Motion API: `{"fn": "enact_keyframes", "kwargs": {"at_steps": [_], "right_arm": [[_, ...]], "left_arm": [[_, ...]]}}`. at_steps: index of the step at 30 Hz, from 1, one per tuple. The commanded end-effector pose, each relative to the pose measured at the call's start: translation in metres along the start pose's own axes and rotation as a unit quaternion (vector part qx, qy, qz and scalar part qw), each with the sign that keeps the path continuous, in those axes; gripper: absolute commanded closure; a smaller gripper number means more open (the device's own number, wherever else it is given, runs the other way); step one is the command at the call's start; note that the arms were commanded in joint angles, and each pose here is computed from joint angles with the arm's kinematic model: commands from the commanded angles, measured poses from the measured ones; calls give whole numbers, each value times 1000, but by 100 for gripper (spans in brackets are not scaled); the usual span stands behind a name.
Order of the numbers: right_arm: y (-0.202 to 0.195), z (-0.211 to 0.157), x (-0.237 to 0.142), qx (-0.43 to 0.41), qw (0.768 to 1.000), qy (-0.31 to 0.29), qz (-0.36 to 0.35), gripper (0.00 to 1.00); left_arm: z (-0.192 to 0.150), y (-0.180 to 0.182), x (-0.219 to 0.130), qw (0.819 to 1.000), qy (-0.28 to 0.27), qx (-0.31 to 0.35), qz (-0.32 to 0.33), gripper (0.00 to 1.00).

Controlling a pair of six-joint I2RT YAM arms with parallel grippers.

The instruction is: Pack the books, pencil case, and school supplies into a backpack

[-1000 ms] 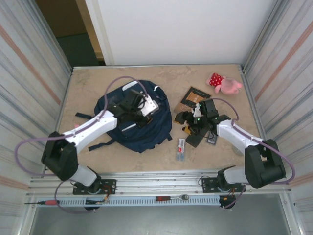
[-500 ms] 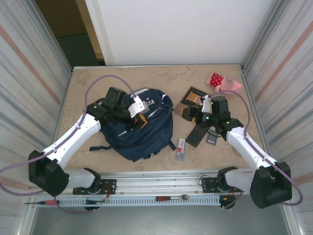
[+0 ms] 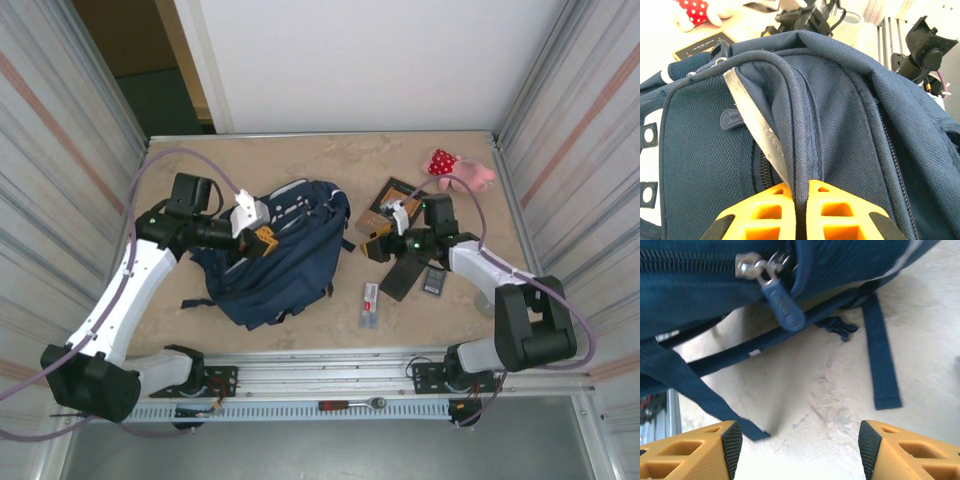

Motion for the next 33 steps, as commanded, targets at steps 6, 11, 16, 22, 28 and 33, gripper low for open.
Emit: {"fn": "enact_keyframes", "kwargs": {"at_steps": [6,11,16,22,28,33], "right_arm": [[-6,34,34,-103,993,-20,48,39],[-1,34,35,-109,991,-23,69,57],[6,34,26,-102,992,-17,69,87],[16,40,12,-81,994,-15,66,100],[36,40,2,-70,996,17,60,100],[63,33,-3,-65,994,52,69,100]], "left_arm": [[31,-23,-13,993,-63,79,-54,100],[27,-19,-11,994,-57,78,-47,100],[19,-2,-6,997,-33,63,-2,100],[10,18,-1,994,11,68,81,100],[4,45,12,979,58,64,187,100],[10,65,28,965,62,34,253,100]]}}
Point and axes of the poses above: each hand's point on the last joint's axis, 136 mm out from that joint toward the fingers, its own x axis out along the fingers, its own y axis along the line the jaws close on, z = x × y, the point moved 3 cm from there along -x, back along the fingers, and after that the axes turned 10 degrees about -x, right-handed, at the moved point
